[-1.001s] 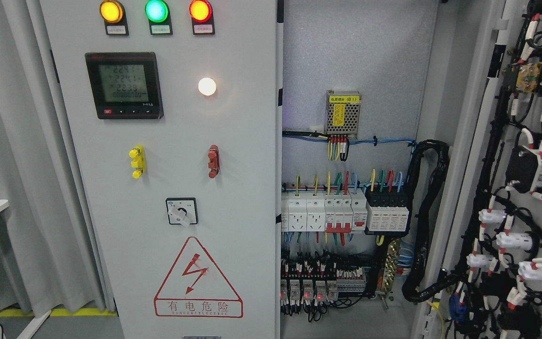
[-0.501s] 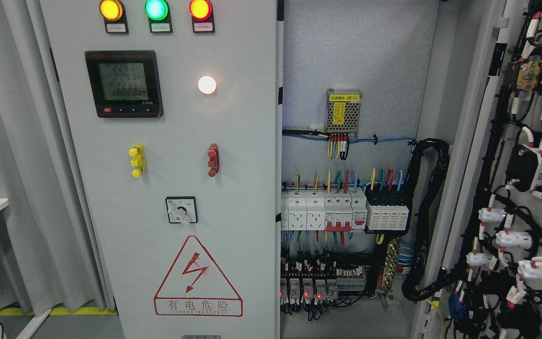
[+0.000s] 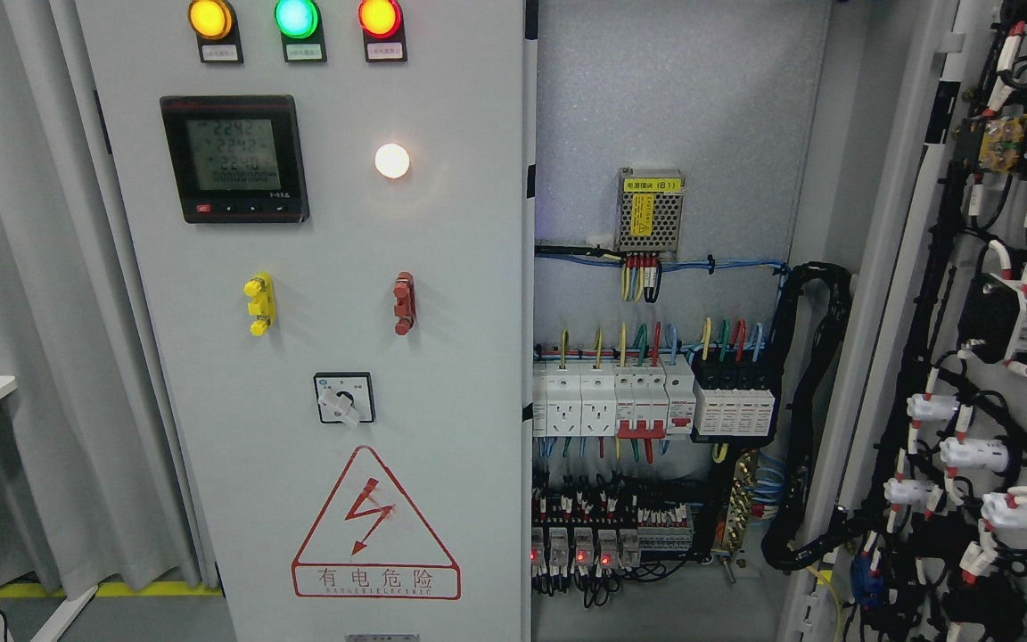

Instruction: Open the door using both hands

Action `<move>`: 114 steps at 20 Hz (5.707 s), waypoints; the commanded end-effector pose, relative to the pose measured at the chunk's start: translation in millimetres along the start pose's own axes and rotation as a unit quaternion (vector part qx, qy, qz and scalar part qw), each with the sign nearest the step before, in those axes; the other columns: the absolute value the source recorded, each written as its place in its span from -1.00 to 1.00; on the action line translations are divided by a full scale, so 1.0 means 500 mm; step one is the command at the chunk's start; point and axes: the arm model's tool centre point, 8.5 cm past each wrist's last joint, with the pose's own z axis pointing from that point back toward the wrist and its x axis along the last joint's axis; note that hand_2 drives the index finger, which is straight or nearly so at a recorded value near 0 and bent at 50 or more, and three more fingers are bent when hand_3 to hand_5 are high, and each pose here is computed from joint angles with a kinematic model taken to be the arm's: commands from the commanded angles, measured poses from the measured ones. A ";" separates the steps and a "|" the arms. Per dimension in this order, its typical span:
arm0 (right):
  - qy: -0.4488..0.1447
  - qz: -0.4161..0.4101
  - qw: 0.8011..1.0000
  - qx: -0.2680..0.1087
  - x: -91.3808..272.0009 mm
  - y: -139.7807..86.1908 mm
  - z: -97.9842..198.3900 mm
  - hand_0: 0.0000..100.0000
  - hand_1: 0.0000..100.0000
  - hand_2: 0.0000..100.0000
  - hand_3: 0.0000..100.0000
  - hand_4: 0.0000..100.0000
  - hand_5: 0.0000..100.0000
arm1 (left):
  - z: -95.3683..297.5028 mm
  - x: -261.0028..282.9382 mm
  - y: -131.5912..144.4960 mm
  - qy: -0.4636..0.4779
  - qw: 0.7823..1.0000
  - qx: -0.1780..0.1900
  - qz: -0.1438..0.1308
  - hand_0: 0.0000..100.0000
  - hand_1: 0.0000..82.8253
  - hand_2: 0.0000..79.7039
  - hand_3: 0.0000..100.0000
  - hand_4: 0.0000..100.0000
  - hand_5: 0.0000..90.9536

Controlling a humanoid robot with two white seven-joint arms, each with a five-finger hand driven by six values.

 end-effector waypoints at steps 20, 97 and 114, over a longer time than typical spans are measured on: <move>-0.460 0.033 0.887 0.033 0.689 0.043 -0.038 -0.56 -1.00 -1.00 -1.00 -1.00 -1.00 | 0.022 -0.098 0.016 0.075 0.995 0.066 -0.017 -0.42 -1.00 -0.93 -0.94 -0.93 -1.00; -0.430 -0.059 0.875 0.212 1.083 0.036 -0.271 -0.56 -1.00 -1.00 -1.00 -1.00 -1.00 | 0.022 -0.091 0.018 0.059 0.995 0.072 -0.025 -0.42 -1.00 -0.93 -0.94 -0.93 -1.00; -0.403 -0.076 0.874 0.258 1.075 0.041 -0.275 -0.56 -1.00 -1.00 -1.00 -1.00 -1.00 | 0.017 -0.067 0.023 0.053 0.995 0.074 -0.026 -0.42 -1.00 -0.93 -0.94 -0.93 -1.00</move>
